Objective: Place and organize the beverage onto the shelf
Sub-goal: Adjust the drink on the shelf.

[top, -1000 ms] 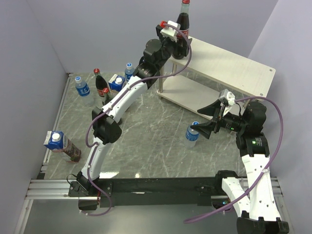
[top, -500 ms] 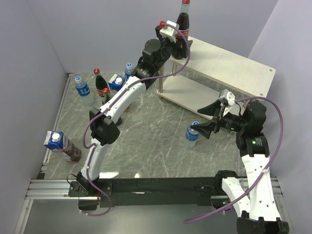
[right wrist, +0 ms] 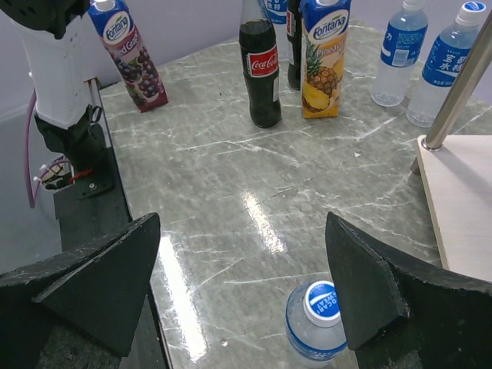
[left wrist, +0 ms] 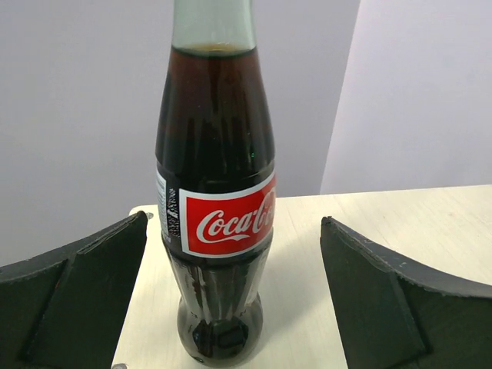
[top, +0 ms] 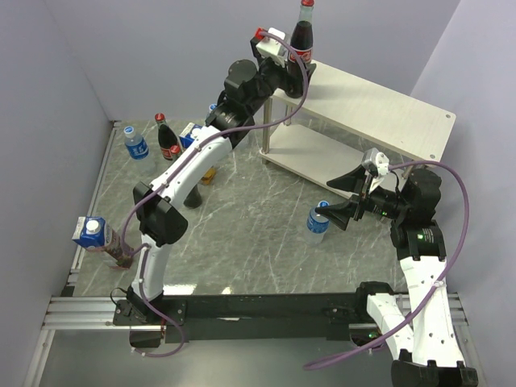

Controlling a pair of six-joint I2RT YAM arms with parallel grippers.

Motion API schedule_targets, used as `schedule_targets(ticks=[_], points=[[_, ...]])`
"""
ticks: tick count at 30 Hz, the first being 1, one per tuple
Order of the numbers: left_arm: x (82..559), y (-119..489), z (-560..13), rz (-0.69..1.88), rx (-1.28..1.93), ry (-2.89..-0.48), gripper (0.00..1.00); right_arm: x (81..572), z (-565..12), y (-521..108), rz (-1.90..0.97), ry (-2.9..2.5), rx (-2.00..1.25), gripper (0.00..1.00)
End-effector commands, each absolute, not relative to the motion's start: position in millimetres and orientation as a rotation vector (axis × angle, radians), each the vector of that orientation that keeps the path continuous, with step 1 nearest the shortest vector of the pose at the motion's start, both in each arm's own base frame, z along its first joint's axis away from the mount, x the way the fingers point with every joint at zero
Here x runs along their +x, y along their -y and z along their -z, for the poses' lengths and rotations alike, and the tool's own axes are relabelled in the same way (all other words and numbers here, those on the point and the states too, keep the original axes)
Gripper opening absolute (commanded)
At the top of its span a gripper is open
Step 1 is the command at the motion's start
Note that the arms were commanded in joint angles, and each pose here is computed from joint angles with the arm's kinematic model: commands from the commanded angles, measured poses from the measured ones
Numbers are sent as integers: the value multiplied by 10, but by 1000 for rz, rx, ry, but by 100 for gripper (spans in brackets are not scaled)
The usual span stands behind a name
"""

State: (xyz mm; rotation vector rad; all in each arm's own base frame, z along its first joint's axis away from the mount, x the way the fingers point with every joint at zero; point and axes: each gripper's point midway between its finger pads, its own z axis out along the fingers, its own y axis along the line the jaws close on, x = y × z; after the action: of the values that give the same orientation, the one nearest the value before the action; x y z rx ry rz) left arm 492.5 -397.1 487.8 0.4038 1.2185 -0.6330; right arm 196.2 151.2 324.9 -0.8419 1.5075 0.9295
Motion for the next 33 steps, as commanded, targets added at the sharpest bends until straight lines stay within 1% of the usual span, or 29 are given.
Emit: schedule_targets(ticks=[1, 9, 10, 11, 19, 21, 22, 25, 26, 27, 28, 29, 30, 31, 32, 33], points=[[4676, 3894, -5222, 682, 415, -1159, 99, 1963, -3284, -1516, -899, -1474, -861, 93], [4467, 3821, -5307, 700, 449, -1159, 100, 1963, -3286, -1508, -887, -1472, -864, 93], [4467, 3819, -5241, 696, 456, -1174, 99, 1961, -3284, -1507, -885, -1473, -864, 93], [4384, 3752, -5344, 692, 457, -1157, 100, 1961, -3276, -1508, -886, -1475, -864, 93], [3988, 3444, -5442, 687, 471, -1167, 99, 1963, -3276, -1505, -877, -1471, -869, 93], [3930, 3396, -5361, 687, 475, -1197, 100, 1974, -3276, -1496, -868, -1472, -867, 93], [3821, 3323, -5438, 691, 474, -1188, 100, 1985, -3268, -1491, -862, -1474, -866, 93], [3640, 3155, -5391, 689, 470, -1218, 99, 2011, -3256, -1461, -822, -1481, -867, 94], [3589, 3115, -5306, 683, 478, -1247, 100, 2031, -3246, -1442, -797, -1487, -871, 94], [3583, 3088, -5068, 667, 489, -1304, 99, 2042, -3240, -1431, -787, -1490, -871, 94], [3445, 2908, -5173, 648, 462, -1285, 100, 2059, -3224, -1429, -782, -1491, -878, 94], [3403, 2824, -5118, 629, 449, -1299, 99, 2062, -3207, -1427, -783, -1497, -879, 94], [3399, 2762, -4861, 599, 448, -1353, 99, 2076, -3187, -1423, -783, -1501, -882, 93], [3209, 2607, -4938, 603, 439, -1333, 99, 2079, -3175, -1425, -781, -1500, -890, 93], [3224, 2425, -4874, 542, 375, -1359, 99, 2103, -3138, -1422, -778, -1504, -899, 94], [3108, 2274, -4748, 519, 357, -1379, 99, 2107, -3121, -1423, -780, -1506, -905, 93]])
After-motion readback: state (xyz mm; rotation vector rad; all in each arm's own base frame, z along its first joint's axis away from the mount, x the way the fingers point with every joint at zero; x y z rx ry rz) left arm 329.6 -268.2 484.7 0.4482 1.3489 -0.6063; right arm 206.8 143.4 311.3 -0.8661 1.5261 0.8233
